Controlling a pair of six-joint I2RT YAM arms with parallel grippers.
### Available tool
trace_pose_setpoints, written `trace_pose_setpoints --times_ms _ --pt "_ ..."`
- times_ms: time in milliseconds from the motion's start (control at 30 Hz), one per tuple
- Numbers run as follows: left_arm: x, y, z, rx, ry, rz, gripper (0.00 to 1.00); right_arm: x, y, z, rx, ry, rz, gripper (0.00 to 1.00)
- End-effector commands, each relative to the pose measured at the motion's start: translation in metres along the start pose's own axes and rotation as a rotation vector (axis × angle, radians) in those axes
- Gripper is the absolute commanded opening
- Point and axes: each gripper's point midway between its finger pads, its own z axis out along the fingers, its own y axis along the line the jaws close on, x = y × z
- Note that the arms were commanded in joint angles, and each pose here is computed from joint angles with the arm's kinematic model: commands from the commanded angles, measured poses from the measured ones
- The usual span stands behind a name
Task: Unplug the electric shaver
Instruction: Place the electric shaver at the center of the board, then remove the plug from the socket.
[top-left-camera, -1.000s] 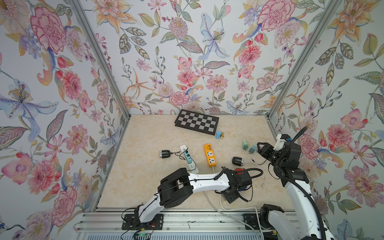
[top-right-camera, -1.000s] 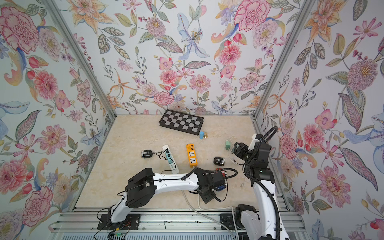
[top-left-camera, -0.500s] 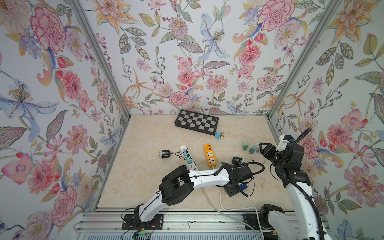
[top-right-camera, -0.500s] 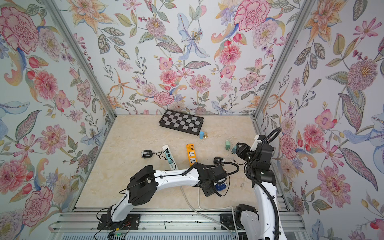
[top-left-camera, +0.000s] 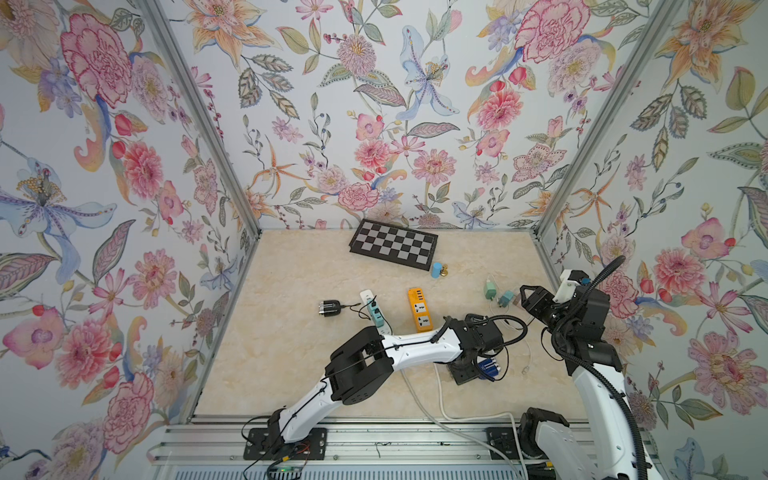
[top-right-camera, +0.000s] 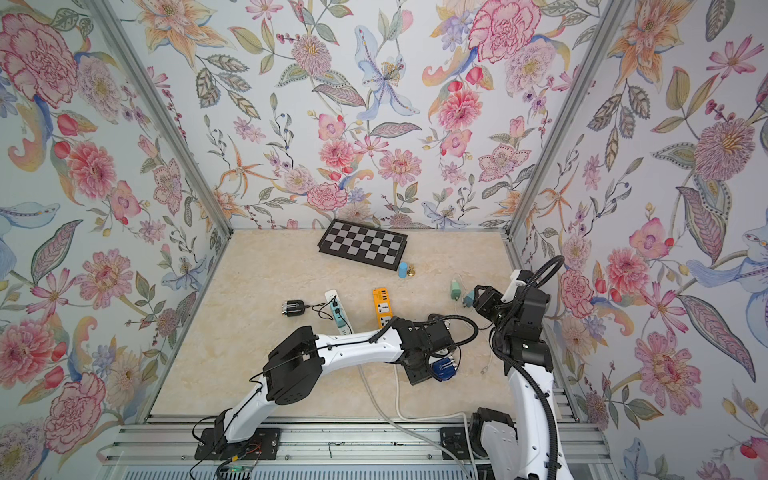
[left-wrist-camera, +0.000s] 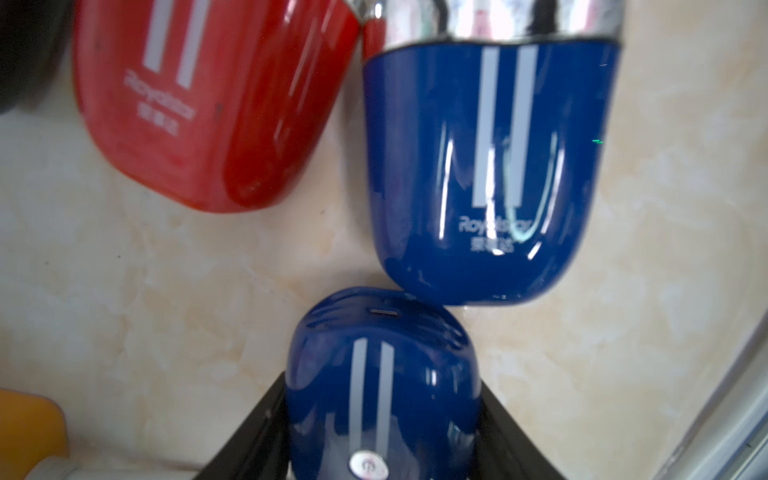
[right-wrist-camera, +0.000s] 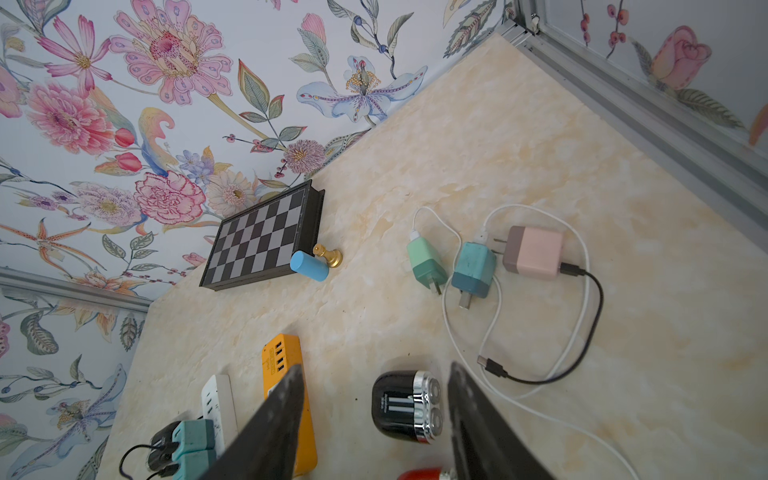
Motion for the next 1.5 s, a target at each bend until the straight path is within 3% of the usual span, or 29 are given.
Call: trace_pose_setpoints --times_ms 0,467,667,933,1067,1200,1367,1467 --pt "0.005 0.005 0.003 0.007 0.032 0.043 0.45 0.006 -0.007 0.001 0.019 0.016 -0.003 0.57" --pt "-0.004 0.006 -0.008 -0.009 -0.005 0.041 0.76 0.011 -0.009 0.001 0.013 0.027 0.005 0.59" --pt "-0.02 0.012 -0.027 -0.042 -0.064 0.029 0.78 0.004 -0.001 -0.003 -0.011 0.011 -0.005 0.6" --pt "-0.033 0.03 -0.078 -0.12 -0.145 -0.014 0.79 -0.008 0.027 -0.009 -0.101 0.008 -0.063 0.61" --pt "-0.023 0.057 -0.105 -0.15 -0.177 -0.114 0.79 -0.005 0.044 -0.006 -0.143 0.033 -0.115 0.61" --pt "-0.009 0.103 -0.146 -0.202 -0.244 -0.287 0.79 0.013 0.075 0.002 -0.207 0.103 -0.231 0.61" --pt "0.027 0.173 -0.198 -0.289 -0.327 -0.56 0.78 0.061 0.12 0.015 -0.248 0.212 -0.429 0.6" --pt "0.066 0.22 -0.224 -0.364 -0.339 -0.773 0.77 0.102 0.146 0.022 -0.278 0.284 -0.575 0.61"
